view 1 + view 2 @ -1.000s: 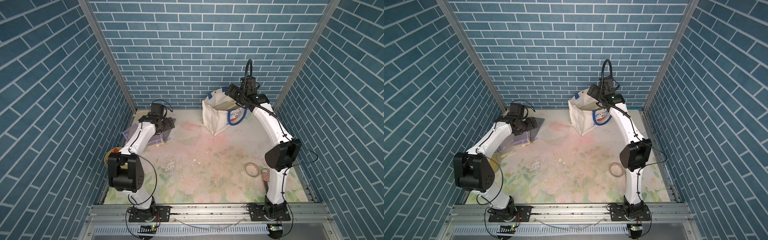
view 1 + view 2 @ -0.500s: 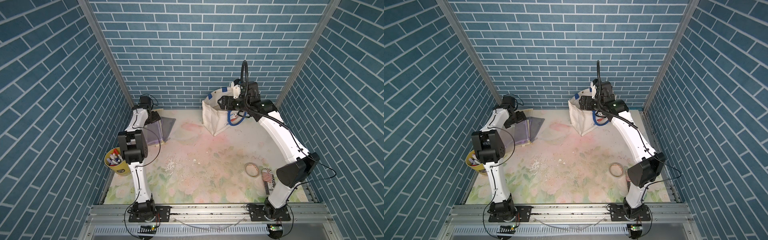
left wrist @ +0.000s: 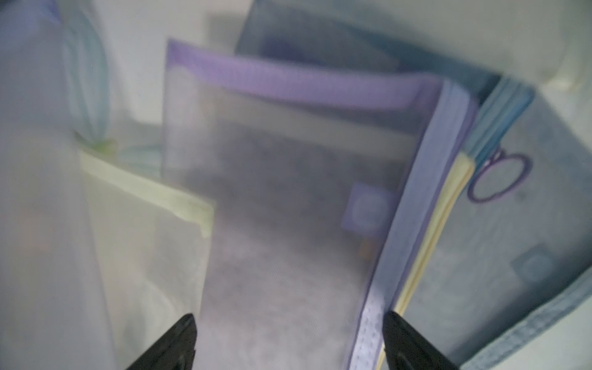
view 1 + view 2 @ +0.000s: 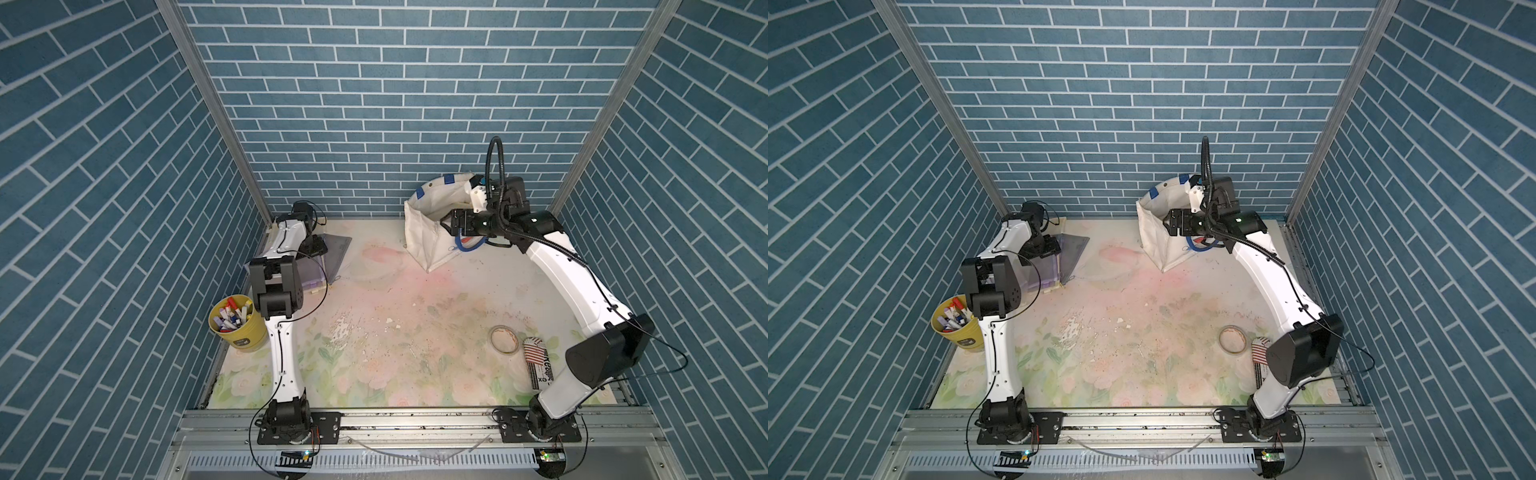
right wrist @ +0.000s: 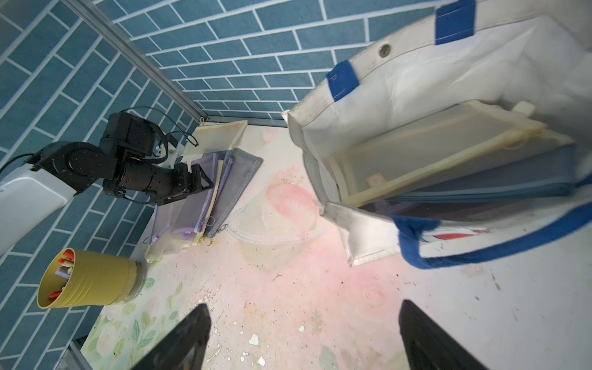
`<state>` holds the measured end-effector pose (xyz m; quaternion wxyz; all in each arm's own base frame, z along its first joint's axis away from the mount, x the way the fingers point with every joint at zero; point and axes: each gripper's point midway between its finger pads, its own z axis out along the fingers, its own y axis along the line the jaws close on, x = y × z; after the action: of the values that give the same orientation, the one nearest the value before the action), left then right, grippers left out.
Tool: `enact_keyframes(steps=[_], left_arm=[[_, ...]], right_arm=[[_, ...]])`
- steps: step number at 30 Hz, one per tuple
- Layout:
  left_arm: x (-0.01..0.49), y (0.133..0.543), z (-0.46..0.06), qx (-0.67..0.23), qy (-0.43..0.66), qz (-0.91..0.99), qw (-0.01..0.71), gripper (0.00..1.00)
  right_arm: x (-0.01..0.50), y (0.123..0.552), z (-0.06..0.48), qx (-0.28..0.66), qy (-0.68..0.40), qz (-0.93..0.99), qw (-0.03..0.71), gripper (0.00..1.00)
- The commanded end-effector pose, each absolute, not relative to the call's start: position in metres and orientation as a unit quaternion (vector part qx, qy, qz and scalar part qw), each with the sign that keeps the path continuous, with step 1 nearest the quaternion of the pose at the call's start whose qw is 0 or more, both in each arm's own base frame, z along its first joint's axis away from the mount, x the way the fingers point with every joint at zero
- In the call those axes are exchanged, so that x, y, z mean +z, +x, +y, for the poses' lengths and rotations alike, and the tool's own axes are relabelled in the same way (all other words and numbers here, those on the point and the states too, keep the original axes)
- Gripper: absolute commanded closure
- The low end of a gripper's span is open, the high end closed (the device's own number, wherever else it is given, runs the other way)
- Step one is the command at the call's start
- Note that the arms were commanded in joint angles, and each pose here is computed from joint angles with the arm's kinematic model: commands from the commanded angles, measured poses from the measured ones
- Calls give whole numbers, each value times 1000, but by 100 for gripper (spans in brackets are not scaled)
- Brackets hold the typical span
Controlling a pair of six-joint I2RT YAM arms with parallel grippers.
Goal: Put the pencil pouch into the canvas bag
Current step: Move the pencil pouches to the center of the board.
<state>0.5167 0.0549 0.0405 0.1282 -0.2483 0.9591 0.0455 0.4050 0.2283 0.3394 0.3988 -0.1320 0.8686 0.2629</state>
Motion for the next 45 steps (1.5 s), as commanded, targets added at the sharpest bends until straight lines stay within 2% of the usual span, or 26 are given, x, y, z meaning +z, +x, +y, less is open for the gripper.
enact_keyframes(steps=[1, 9, 20, 25, 28, 31, 35, 40, 45], left_arm=[[42, 502, 30, 37, -224, 967, 117, 10], [27, 460, -19, 12, -217, 970, 107, 12], [14, 386, -105, -25, -177, 979, 95, 13], [28, 355, -158, -57, -141, 983, 99, 12], [49, 350, -171, -85, -138, 980, 113, 12], [84, 366, -157, -91, -140, 976, 143, 11], [123, 403, -110, -59, -149, 970, 182, 9], [122, 443, -7, 15, -217, 958, 188, 9], [105, 460, 53, 59, -255, 951, 166, 8]], right_arm=[[372, 399, 206, 258, -125, 845, 451, 9], [400, 403, 177, 254, -91, 837, 477, 8], [397, 399, 170, 266, -67, 839, 471, 8], [391, 400, 170, 268, -64, 843, 462, 8], [384, 398, 169, 265, -65, 847, 455, 8], [380, 395, 168, 261, -66, 851, 452, 8], [374, 390, 166, 258, -67, 855, 446, 8], [369, 385, 167, 264, -71, 856, 439, 8], [356, 381, 174, 281, -76, 860, 419, 8]])
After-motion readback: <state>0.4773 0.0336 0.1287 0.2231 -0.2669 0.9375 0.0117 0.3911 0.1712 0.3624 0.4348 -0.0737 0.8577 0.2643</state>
